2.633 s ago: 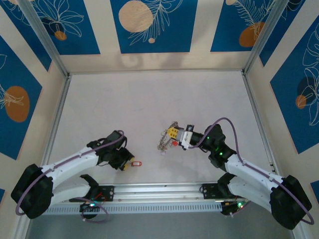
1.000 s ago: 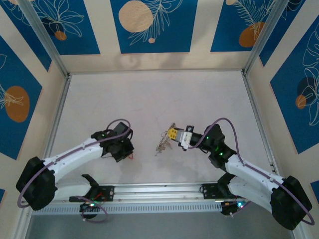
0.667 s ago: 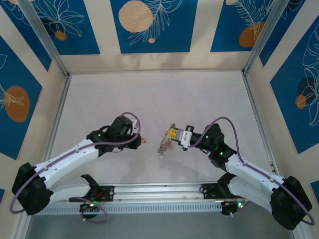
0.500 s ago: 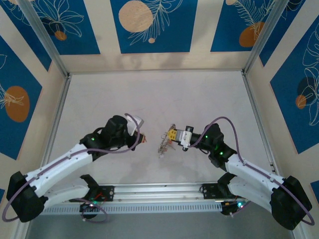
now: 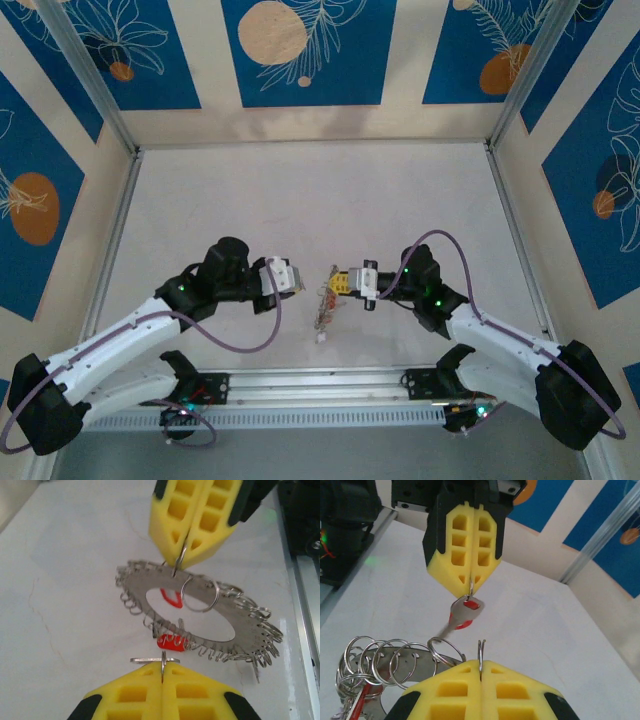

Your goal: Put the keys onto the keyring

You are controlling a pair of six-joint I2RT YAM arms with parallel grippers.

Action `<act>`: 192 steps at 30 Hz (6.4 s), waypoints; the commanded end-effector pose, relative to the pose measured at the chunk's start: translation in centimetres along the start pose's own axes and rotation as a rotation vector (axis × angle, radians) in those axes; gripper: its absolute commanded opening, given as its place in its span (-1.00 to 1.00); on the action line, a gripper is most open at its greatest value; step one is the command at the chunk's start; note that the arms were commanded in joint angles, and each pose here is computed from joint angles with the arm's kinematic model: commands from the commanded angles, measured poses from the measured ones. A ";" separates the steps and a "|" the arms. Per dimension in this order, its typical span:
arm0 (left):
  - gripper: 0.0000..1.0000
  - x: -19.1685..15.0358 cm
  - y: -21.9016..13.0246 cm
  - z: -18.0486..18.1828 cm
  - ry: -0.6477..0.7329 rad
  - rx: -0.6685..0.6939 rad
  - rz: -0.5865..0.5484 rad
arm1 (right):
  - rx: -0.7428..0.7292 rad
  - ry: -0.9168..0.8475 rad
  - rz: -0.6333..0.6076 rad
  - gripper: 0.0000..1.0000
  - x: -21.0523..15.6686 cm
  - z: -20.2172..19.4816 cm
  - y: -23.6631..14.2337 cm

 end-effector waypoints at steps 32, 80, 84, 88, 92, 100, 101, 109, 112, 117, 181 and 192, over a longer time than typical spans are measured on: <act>-1.00 1.0 1.2 -1.1 0.315 -0.024 -0.097 | 0.203 0.075 -0.059 -1.00 1.9 -0.1 2.9; -1.00 1.1 2.2 -3.5 0.480 0.071 -0.034 | 0.053 0.225 -0.153 -1.00 2.7 -2.2 1.1; -0.82 0.8 1.7 -3.6 0.426 0.103 -0.034 | 0.009 0.220 -0.158 -1.00 2.6 -2.4 0.8; -0.52 0.7 1.2 -3.6 0.378 0.128 -0.057 | 0.001 0.208 -0.173 -1.00 2.4 -2.3 0.7; -0.33 0.6 0.9 -3.1 0.300 0.170 -0.067 | 0.027 0.180 -0.182 -1.00 2.5 -2.0 0.8; -0.14 1.3 -0.9 -1.1 0.196 0.249 -0.107 | 0.051 0.135 -0.189 -1.00 2.6 -1.5 0.8; -0.11 1.2 -1.1 -1.0 0.191 0.248 -0.113 | 0.053 0.134 -0.188 -1.00 2.6 -1.4 0.8; -0.12 1.5 -0.6 -0.2 0.135 0.167 -0.122 | 0.065 0.124 -0.181 -1.00 2.6 -1.2 1.1; -0.13 2.1 -0.3 0.1 0.111 0.123 -0.139 | 0.064 0.126 -0.175 -1.00 2.5 -1.2 1.3; -0.26 2.4 0.8 0.5 0.075 0.027 -0.093 | 0.069 0.133 -0.169 -1.00 2.6 -1.3 1.4; -1.00 3.5 -0.2 3.7 0.050 0.019 0.315 | -0.030 0.095 0.069 -0.51 0.8 -1.2 2.8; -1.00 4.7 -0.2 3.5 0.136 -0.123 0.323 | 0.036 0.138 -0.001 -0.50 1.6 -0.9 3.9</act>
Point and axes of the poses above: each hand's point on the last joint's axis, 136 mm out from that joint toward the fingers, its own y axis out along the fingers, its own z axis along the line the jaws close on, x = y × z, the point moved 10 cm from there along -y, back along the fingers, and after that the axes turned 11 degrees about y, right-handed, at the moved point
